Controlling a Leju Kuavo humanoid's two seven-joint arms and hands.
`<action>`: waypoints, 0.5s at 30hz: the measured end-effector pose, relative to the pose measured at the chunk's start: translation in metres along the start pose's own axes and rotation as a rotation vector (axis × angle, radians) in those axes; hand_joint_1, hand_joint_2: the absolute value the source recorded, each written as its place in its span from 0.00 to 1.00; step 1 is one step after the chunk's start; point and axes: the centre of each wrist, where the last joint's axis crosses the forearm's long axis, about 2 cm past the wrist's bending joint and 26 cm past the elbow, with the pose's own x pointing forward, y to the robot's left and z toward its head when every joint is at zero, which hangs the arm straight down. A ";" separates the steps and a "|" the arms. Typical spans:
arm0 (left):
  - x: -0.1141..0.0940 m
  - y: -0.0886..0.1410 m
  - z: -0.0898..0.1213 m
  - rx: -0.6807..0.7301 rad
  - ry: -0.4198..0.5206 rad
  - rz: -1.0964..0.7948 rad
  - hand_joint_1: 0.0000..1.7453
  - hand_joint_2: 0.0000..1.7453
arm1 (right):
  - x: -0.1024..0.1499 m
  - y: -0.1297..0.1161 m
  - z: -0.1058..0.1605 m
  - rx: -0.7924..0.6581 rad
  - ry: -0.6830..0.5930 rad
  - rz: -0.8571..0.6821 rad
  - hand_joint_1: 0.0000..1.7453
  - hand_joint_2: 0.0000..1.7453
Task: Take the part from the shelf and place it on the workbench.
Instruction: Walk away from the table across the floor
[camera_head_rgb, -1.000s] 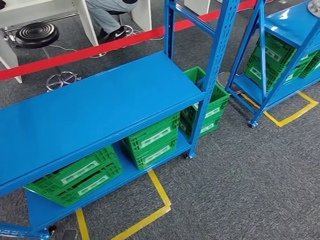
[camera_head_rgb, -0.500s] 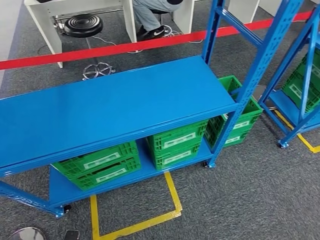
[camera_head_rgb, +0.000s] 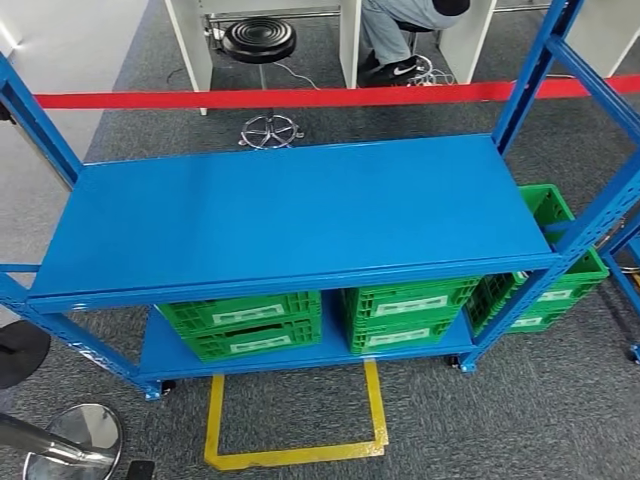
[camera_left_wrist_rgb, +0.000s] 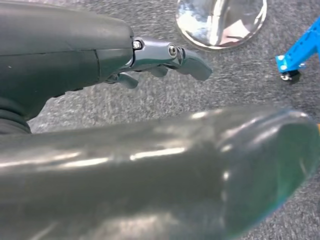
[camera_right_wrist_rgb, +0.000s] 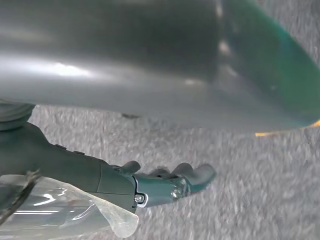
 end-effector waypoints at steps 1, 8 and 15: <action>-0.001 0.000 0.001 0.001 0.002 -0.001 0.00 0.00 | 0.000 0.000 0.000 -0.001 -0.002 -0.001 0.00 0.00; 0.001 -0.001 0.000 -0.001 -0.004 0.001 0.00 0.00 | -0.002 -0.002 0.001 -0.009 0.001 -0.006 0.00 0.00; 0.000 0.000 0.000 0.001 -0.002 0.001 0.00 0.00 | 0.000 0.000 0.000 -0.006 -0.005 -0.009 0.00 0.00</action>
